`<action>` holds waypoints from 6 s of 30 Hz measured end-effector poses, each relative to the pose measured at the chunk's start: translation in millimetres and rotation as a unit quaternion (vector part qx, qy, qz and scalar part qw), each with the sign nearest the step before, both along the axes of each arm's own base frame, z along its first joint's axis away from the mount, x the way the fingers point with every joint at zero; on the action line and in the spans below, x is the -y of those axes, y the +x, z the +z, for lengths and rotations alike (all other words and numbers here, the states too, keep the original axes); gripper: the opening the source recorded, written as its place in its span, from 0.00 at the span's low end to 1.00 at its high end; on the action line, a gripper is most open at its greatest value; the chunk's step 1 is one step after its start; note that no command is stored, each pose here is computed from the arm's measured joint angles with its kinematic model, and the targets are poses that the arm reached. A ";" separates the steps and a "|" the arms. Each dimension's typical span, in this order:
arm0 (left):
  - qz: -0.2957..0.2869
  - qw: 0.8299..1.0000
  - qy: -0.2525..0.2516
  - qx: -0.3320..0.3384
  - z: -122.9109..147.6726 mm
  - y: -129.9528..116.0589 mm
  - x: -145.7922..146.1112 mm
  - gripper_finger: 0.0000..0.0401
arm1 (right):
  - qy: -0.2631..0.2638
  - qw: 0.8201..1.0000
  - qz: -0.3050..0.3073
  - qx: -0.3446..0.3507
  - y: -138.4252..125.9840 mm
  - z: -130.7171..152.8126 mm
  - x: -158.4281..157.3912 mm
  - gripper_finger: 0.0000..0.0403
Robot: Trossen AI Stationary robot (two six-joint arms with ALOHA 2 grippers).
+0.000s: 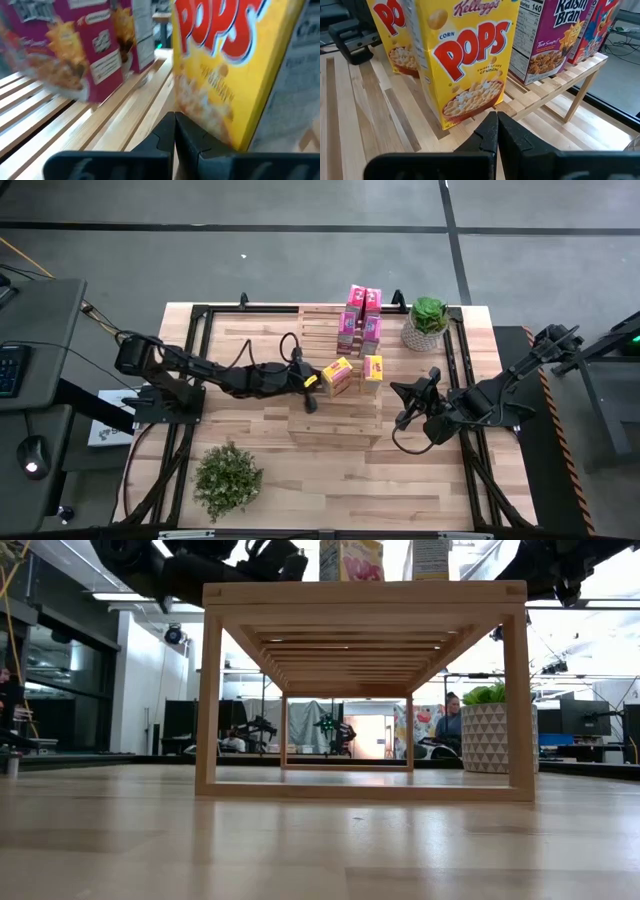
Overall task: Stack cereal on shelf
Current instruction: Put the yellow cereal box on the shelf aligned with the other yellow cereal box, then return to Home Position
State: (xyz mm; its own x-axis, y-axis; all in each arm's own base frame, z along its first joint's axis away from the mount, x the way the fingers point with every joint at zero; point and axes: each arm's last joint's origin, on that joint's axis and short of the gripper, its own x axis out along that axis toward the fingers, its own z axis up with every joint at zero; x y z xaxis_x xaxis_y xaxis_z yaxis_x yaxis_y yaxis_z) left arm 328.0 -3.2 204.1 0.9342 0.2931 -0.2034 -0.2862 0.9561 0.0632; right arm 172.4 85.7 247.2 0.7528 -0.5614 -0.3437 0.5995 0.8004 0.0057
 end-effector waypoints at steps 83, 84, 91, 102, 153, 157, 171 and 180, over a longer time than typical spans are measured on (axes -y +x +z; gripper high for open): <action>-0.132 0.981 0.051 0.135 77.1 -157.1 34.2 0.00 | 0.004 1.000 0.000 0.004 0.4 0.5 -0.3 0.00; -0.152 0.974 0.061 0.157 75.2 -164.7 35.1 0.00 | 0.004 1.000 0.000 0.005 0.4 0.5 -0.4 0.00; -0.254 0.938 0.089 0.218 44.0 -190.1 37.1 0.00 | 0.008 1.000 -0.005 0.011 0.5 0.7 -0.2 0.00; -0.198 0.961 0.109 0.162 31.3 -197.4 26.6 0.00 | 0.010 1.000 -0.004 0.010 0.5 0.5 -0.3 0.00; -0.139 0.980 0.006 0.141 -29.4 -228.3 -1.8 0.00 | 0.043 0.998 0.032 -0.014 0.7 -1.7 -2.5 0.00; -0.139 0.980 0.006 0.141 -29.4 -228.3 -1.8 0.00 | 0.055 0.997 0.044 -0.021 1.1 -2.1 -3.4 0.00; -0.138 0.981 0.004 0.140 -29.7 -228.3 -1.9 0.00 | -0.047 0.999 -0.007 -0.007 -8.0 7.1 6.3 0.00; -0.138 0.981 0.003 0.140 -29.8 -228.3 -1.9 0.00 | 0.011 0.997 -0.064 0.037 -51.9 3.3 36.5 0.00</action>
State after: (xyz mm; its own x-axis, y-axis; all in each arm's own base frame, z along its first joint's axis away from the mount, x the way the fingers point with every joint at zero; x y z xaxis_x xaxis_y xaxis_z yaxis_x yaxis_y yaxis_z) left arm 99.7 -1.3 174.3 0.9971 0.0219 0.0725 -0.0238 0.9994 0.0259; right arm 120.5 49.2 250.6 0.6995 -0.6472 -0.3031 0.6938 0.7167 0.0710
